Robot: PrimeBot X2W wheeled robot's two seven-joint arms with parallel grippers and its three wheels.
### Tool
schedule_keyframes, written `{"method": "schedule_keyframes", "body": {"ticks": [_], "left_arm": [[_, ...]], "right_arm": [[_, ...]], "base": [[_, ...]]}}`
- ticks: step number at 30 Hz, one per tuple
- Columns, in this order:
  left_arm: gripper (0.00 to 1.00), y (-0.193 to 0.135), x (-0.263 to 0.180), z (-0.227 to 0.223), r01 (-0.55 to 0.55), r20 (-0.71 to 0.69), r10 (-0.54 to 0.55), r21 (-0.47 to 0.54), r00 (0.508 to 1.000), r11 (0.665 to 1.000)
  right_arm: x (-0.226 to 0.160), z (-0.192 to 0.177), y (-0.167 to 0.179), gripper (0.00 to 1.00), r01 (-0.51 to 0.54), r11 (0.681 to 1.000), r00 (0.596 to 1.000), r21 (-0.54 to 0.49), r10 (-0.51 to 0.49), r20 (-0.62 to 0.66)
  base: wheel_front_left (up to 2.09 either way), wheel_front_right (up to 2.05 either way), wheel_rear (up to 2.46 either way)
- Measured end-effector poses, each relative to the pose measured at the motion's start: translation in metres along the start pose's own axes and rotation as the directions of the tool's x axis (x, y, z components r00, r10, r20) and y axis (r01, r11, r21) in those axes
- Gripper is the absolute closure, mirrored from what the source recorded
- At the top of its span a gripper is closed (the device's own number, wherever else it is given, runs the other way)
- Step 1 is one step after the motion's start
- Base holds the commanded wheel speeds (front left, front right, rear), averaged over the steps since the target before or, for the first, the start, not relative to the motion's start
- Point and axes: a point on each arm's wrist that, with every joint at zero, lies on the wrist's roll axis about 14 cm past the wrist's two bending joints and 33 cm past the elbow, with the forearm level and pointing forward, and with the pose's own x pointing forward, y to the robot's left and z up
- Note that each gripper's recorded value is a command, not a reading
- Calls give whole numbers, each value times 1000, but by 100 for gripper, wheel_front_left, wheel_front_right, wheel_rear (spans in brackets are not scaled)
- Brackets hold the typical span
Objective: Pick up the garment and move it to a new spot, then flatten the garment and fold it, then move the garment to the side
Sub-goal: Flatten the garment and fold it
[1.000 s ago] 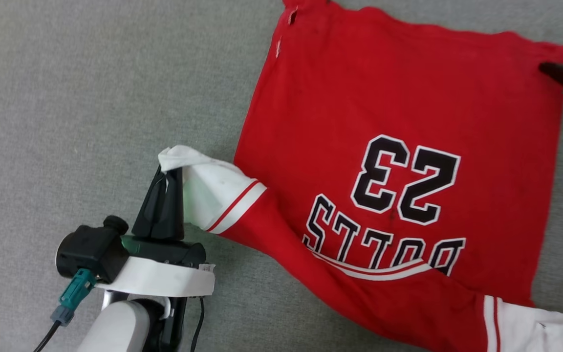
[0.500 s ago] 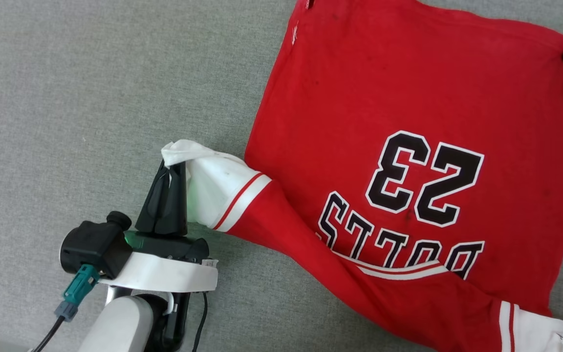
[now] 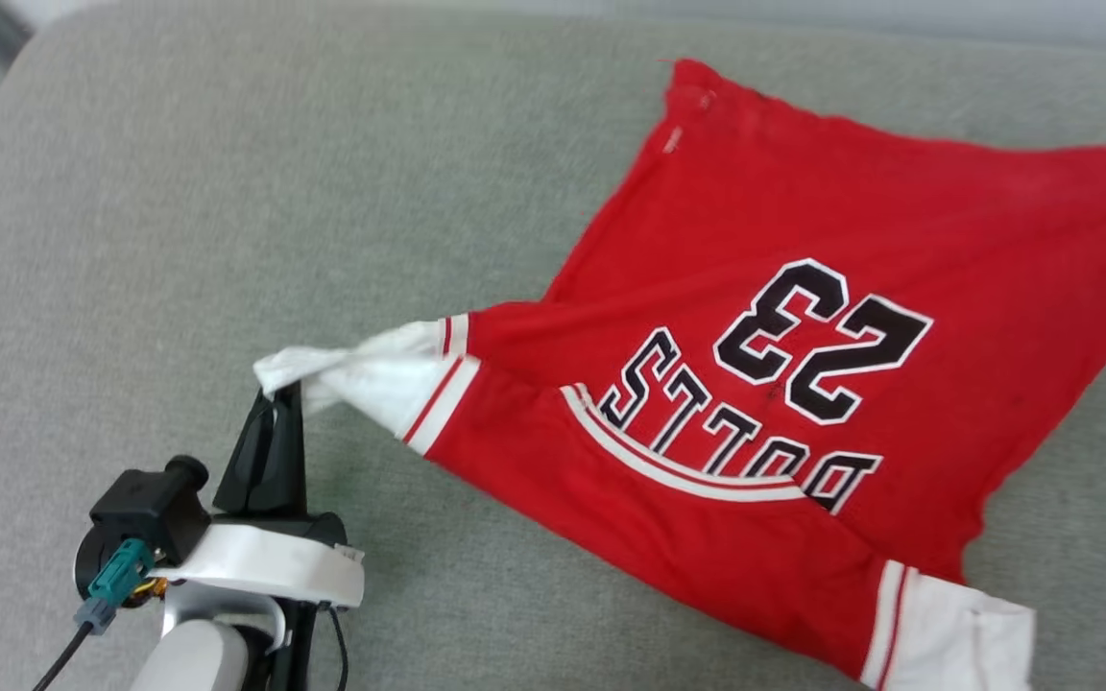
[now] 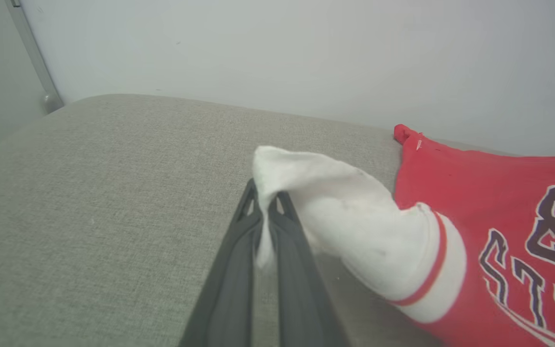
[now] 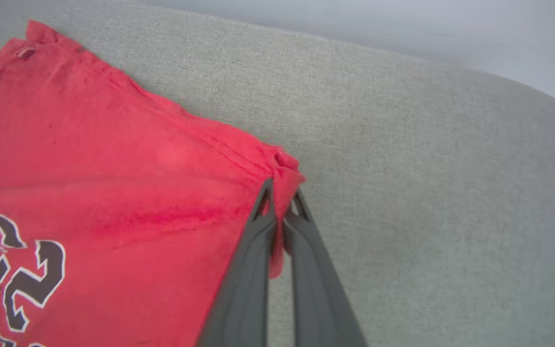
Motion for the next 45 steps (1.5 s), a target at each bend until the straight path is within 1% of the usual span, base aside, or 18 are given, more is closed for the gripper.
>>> {"method": "schedule_keyframes", "body": {"ticks": [4,9,10,11,13,14,16,17,19,20,21,22,23,27,31,36,40,45], "left_arm": [[100,-1,-8,-2,10,-17,-10,-17,1000,1000],[100,-2,-13,-1,23,-26,-24,-24,999,999],[100,-5,-14,0,36,-27,-37,-26,999,999],[100,-5,-14,0,36,-27,-37,-26,999,999],[100,-9,-13,-1,56,-35,-57,-21,998,998],[100,-9,-13,-1,56,-35,-57,-21,998,998],[100,-15,-12,-1,77,-40,-78,-19,996,997],[100,-21,-10,0,95,-44,-96,-20,994,995],[100,-23,-10,0,104,-48,-105,-18,993,994],[100,-27,-9,0,118,-53,-119,-13,992,993],[100,-27,-9,0,118,-53,-119,-13,992,993],[100,-29,-9,-1,123,-56,-123,-12,991,992],[100,-29,-8,-1,125,-60,-125,-11,990,992],[100,-33,-6,-4,136,-75,-136,-8,988,991],[100,-35,-5,-5,138,-81,-138,-4,987,990],[100,-39,-1,-2,147,-71,-147,-2,987,989],[100,-46,7,4,162,-49,-161,2,986,987],[100,-57,20,7,180,-23,-180,-4,983,984]], "right_arm": [[-43,-30,-19,100,38,999,999,9,-38,19],[-91,-108,-40,100,96,993,995,69,-93,-42],[-107,-147,-39,100,108,988,991,109,-98,-89],[-107,-147,-39,100,108,988,991,109,-98,-89],[-127,-207,-28,100,114,976,983,185,-83,-164],[-127,-207,-28,100,114,976,983,185,-83,-164],[-138,-246,-18,100,121,965,973,233,-69,-220],[-145,-277,-3,100,116,944,966,308,-36,-255],[-148,-290,2,100,122,937,962,327,-30,-271],[-153,-313,12,87,130,917,953,378,-10,-302],[-153,-313,12,54,130,917,953,378,-10,-302],[-153,-321,18,0,131,909,951,397,-3,-308],[-153,-328,24,0,130,902,948,412,9,-318],[-149,-320,23,0,137,882,971,451,-29,-237],[-145,-284,3,0,154,885,988,440,-139,-65],[-137,-227,-14,0,133,892,955,431,-232,184],[-124,-183,-15,0,83,902,914,423,-238,328],[-94,-145,0,0,-3,930,928,366,-134,348]], "base": [[0,0,0],[0,0,0],[0,0,0],[0,0,0],[0,0,0],[0,0,0],[0,0,0],[0,0,0],[0,0,0],[0,0,0],[0,0,0],[0,0,0],[0,0,0],[0,0,0],[0,0,0],[0,0,0],[0,0,0],[0,0,0]]}}
